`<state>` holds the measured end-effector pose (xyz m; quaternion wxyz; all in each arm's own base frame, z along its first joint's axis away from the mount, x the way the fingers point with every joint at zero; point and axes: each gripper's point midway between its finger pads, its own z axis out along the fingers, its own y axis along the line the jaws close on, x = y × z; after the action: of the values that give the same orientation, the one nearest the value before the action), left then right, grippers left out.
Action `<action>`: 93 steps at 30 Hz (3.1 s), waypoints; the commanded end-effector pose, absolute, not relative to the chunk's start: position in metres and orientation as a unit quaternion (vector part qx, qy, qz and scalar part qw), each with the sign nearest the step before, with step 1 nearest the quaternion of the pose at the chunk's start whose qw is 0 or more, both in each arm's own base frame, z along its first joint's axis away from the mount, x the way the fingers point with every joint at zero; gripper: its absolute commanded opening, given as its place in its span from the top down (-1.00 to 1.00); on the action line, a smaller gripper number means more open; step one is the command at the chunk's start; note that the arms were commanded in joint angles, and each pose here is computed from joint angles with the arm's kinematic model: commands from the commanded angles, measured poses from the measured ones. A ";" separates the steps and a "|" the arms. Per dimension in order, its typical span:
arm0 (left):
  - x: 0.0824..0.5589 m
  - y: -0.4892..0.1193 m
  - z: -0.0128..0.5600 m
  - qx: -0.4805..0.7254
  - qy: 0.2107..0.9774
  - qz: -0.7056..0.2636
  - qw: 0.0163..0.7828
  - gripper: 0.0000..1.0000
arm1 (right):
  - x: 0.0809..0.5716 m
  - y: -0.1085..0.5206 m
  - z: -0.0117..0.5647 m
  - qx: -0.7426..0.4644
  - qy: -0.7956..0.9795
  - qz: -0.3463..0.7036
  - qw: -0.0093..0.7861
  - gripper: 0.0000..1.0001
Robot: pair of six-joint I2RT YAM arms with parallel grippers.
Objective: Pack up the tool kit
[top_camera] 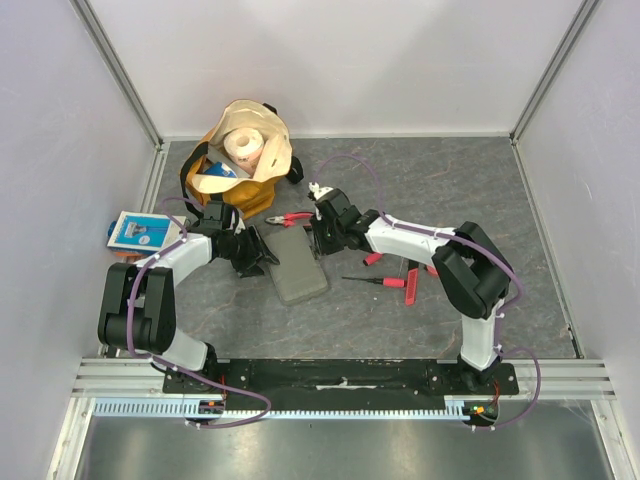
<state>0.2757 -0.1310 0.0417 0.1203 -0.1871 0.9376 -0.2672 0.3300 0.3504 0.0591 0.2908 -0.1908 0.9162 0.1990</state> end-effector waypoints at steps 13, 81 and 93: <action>0.257 -0.110 0.015 -0.181 0.958 -0.199 0.097 -0.23 | 0.320 0.364 0.044 -0.201 0.917 0.229 0.258 0.85; 0.262 -0.065 0.066 -0.242 0.940 -0.076 0.228 -0.60 | 0.311 0.327 0.090 -0.172 0.924 0.094 0.328 0.94; 0.265 -0.038 0.090 -0.282 0.916 -0.032 0.282 -0.87 | 0.316 0.332 0.053 -0.159 0.934 0.108 0.302 0.59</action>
<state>0.2581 -0.0462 0.0782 0.2539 -0.2608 0.9305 -0.0408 0.3040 0.3316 0.0533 0.2937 -0.1851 0.9319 0.1049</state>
